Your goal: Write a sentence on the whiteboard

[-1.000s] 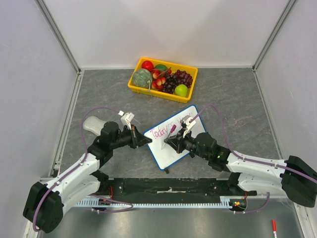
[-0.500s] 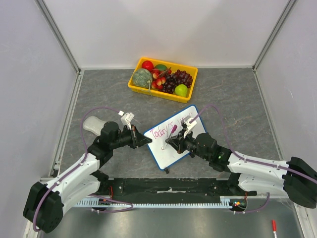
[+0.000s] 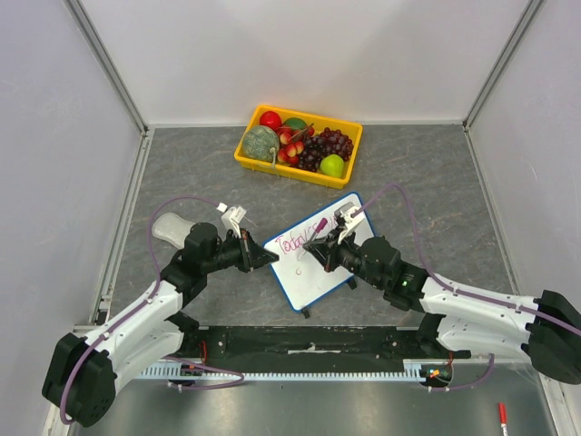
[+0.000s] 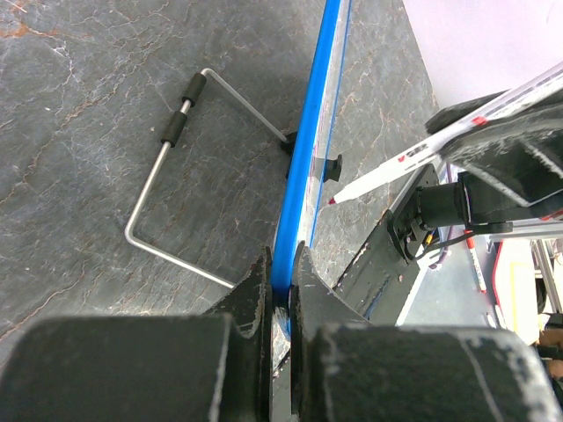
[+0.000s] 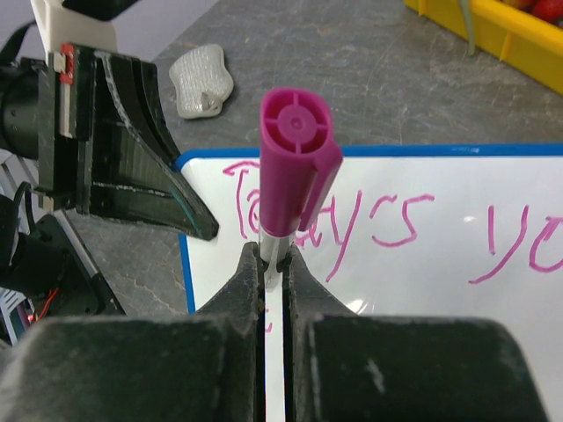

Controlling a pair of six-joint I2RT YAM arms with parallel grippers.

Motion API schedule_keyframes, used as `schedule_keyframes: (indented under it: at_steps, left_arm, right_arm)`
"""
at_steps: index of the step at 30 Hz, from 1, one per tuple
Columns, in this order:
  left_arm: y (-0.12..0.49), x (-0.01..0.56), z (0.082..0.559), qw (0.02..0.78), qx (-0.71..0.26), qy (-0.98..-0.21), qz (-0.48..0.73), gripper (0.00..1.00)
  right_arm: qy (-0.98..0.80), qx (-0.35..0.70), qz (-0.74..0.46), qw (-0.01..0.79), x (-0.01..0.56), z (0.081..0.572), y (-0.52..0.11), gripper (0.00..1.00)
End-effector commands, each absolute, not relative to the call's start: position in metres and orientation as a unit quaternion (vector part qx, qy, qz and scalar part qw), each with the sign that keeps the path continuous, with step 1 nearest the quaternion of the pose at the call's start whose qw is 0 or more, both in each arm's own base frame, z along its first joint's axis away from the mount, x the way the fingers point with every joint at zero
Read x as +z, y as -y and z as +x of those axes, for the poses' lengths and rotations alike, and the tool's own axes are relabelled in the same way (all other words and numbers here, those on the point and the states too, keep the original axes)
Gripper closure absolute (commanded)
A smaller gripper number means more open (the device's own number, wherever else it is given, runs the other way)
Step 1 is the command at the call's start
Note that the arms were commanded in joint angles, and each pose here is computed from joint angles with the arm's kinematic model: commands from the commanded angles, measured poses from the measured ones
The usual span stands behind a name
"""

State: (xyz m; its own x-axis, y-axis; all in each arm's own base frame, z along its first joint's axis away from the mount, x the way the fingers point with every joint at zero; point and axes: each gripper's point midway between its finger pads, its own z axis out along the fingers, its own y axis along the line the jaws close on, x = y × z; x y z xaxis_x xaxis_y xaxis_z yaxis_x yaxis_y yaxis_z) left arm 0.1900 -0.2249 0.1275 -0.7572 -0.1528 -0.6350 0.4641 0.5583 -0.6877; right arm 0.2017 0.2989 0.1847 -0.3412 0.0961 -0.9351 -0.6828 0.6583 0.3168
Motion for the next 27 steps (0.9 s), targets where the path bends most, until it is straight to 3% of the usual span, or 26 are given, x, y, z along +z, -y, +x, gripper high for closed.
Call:
schedule_keyframes:
  at_steps: [1, 27]
  left_arm:
    - [0.196, 0.069, 0.180, 0.300, -0.360, -0.876, 0.111, 0.98]
    - [0.196, 0.068, 0.179, 0.300, -0.359, -0.877, 0.110, 0.98]
  right_arm:
    - [-0.714, 0.354, -0.181, 0.576, 0.218, 0.217, -0.302, 1.00]
    - [-0.753, 0.333, -0.200, 0.531, 0.162, 0.204, -0.290, 1.00]
